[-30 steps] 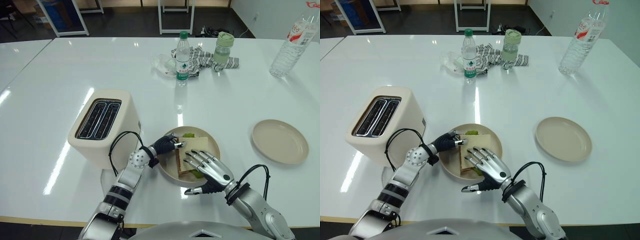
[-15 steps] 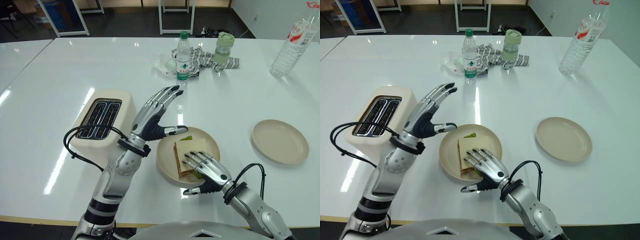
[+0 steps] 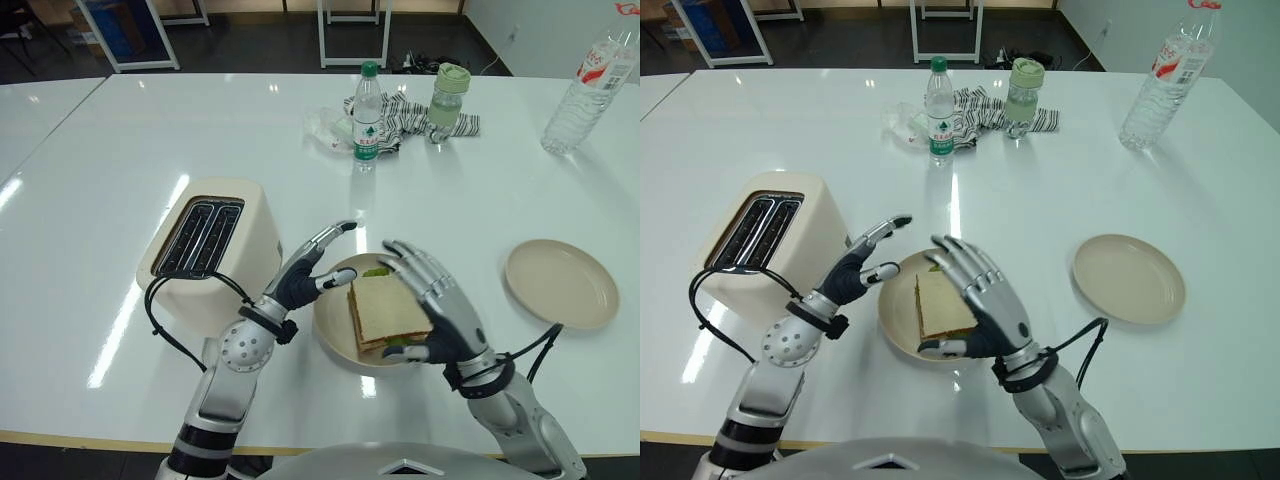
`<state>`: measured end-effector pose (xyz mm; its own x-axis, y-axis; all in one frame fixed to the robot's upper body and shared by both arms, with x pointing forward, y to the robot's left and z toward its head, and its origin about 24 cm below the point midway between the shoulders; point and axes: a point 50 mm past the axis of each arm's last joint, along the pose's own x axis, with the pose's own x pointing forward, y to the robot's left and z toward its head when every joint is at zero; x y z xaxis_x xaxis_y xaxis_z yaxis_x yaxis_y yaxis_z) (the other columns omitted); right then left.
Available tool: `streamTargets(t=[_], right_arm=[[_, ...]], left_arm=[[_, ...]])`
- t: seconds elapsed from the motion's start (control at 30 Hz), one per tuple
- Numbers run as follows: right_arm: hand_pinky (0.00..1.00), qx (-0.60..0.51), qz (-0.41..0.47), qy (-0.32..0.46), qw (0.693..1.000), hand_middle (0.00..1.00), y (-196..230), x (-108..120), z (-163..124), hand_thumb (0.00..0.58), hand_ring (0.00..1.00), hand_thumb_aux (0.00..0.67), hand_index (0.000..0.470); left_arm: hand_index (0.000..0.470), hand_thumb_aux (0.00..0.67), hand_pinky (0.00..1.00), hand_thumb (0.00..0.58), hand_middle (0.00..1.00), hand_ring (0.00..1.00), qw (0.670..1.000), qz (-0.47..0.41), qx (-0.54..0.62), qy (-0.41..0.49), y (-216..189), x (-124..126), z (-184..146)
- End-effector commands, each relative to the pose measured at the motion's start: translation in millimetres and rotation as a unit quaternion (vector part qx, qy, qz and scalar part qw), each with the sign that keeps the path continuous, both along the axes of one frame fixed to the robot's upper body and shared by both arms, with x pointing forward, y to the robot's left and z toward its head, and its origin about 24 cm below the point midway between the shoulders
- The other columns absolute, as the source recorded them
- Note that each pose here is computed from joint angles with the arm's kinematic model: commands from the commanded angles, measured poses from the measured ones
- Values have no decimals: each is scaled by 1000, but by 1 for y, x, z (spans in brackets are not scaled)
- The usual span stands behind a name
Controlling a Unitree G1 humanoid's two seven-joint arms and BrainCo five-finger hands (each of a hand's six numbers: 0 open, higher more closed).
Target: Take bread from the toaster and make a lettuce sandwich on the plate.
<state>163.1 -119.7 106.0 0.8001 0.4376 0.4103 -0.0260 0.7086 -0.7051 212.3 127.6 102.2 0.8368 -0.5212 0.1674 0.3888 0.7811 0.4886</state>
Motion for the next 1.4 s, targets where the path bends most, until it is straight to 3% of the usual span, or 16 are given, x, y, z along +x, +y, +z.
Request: streamTargets(t=[0.03, 0.07, 0.1, 0.23, 0.37, 0.57, 0.67, 0.97, 1.23, 1.4], right_arm=[[1000, 55, -11, 79, 995, 1000, -22, 1, 1, 487, 1000, 402, 282], [1000, 60, -15, 97, 993, 1000, -29, 2, 1, 559, 1000, 541, 380], [1000, 62, -19, 112, 992, 1000, -37, 2, 3, 580, 1000, 670, 470], [1000, -57, 6, 196, 979, 1000, -68, -11, 0, 580, 1000, 670, 470], [1000, -169, 99, 313, 929, 1000, -71, -41, -17, 580, 1000, 670, 470], [1000, -247, 181, 431, 849, 1000, -47, -66, -65, 580, 1000, 670, 470], [1000, -266, 195, 426, 843, 1000, -25, -66, -83, 580, 1000, 670, 470], [1000, -312, 61, 337, 886, 1000, -16, -17, -93, 580, 1000, 670, 470], [1000, -321, -62, 282, 902, 1000, -14, 40, -102, 580, 1000, 670, 470], [1000, -310, -108, 269, 906, 1000, -15, 63, -105, 580, 1000, 670, 470]], left_arm=[[470, 670, 1000, 580, 1000, 1000, 997, -57, 32, 37, 20, -15, 11], [470, 670, 1000, 580, 1000, 1000, 992, -91, 78, 47, 26, -23, 12], [470, 670, 1000, 580, 1000, 1000, 983, -120, 124, 60, 30, -32, 12], [470, 670, 1000, 580, 1000, 1000, 921, -217, 269, 178, 49, -70, 1], [470, 670, 1000, 580, 1000, 1000, 890, -236, 291, 260, 54, -85, -12], [470, 670, 1000, 580, 1000, 1000, 866, -215, 336, 301, 44, -81, -47], [470, 670, 1000, 580, 1000, 1000, 866, -181, 363, 292, 38, -69, -62], [470, 670, 1000, 580, 1000, 1000, 873, -138, 389, 259, 15, -34, -84], [470, 670, 1000, 580, 1000, 1000, 876, -122, 409, 224, -9, 7, -93], [470, 670, 1000, 580, 1000, 1000, 882, -81, 425, 188, -19, 38, -96]])
